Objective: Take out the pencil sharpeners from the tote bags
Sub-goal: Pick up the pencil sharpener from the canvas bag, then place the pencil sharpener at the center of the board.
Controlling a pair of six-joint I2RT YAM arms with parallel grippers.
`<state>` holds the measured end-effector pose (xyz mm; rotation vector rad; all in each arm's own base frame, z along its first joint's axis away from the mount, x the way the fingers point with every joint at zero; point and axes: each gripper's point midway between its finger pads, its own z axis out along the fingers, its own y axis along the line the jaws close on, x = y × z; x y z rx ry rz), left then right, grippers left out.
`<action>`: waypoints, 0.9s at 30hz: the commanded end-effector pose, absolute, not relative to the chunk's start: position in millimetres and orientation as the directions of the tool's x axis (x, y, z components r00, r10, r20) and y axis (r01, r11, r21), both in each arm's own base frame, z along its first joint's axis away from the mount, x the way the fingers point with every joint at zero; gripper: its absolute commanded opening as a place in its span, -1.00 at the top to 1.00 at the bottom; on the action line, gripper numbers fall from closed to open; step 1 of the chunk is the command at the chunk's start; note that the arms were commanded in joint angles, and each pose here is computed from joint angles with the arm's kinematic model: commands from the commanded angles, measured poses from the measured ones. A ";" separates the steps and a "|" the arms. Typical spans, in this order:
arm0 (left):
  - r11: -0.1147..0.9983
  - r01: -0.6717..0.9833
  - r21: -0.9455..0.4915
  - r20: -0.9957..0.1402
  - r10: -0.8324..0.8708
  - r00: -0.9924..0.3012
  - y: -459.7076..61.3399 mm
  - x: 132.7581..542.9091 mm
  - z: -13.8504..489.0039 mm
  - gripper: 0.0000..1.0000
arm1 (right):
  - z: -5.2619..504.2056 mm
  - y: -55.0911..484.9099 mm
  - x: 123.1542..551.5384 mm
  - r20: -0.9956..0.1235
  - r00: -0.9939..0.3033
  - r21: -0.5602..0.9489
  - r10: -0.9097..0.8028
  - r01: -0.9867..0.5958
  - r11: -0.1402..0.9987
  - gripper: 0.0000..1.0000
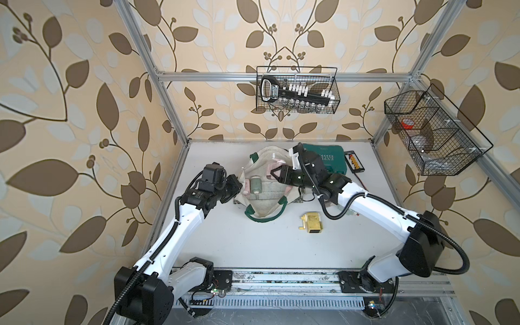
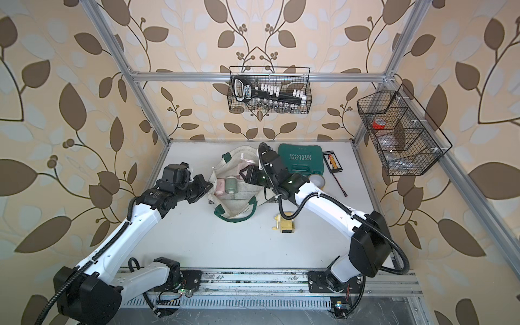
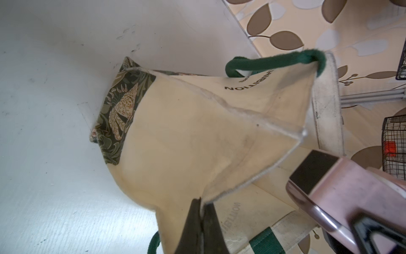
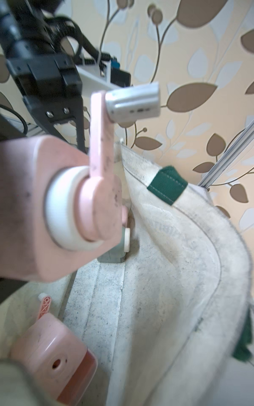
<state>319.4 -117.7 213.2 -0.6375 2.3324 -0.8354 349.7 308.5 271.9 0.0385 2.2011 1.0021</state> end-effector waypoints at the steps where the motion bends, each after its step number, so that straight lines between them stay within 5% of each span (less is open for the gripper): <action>1: 0.706 -0.200 -0.679 -0.384 -0.575 -0.723 -115.5 331.3 235.4 1.00 | 319.5 283.5 340.3 -0.629 -0.699 0.702 0.340 -0.323 0.635 0.05; 8: 0.690 -0.221 -0.689 -0.355 -0.587 -0.728 -102.5 353.4 237.3 1.00 | 316.8 184.8 332.6 -0.654 -0.629 0.655 0.420 -0.194 0.731 0.05; 14: 0.673 -0.241 -0.699 -0.329 -0.601 -0.728 -102.1 354.3 227.2 1.00 | 267.1 123.3 322.9 -0.623 -0.636 0.598 0.455 -0.013 0.801 0.05; 27: 0.667 -0.276 -0.692 -0.348 -0.643 -0.682 -71.3 372.1 229.0 1.00 | 176.4 150.9 274.4 -0.452 -0.793 0.673 0.409 -0.002 0.739 0.05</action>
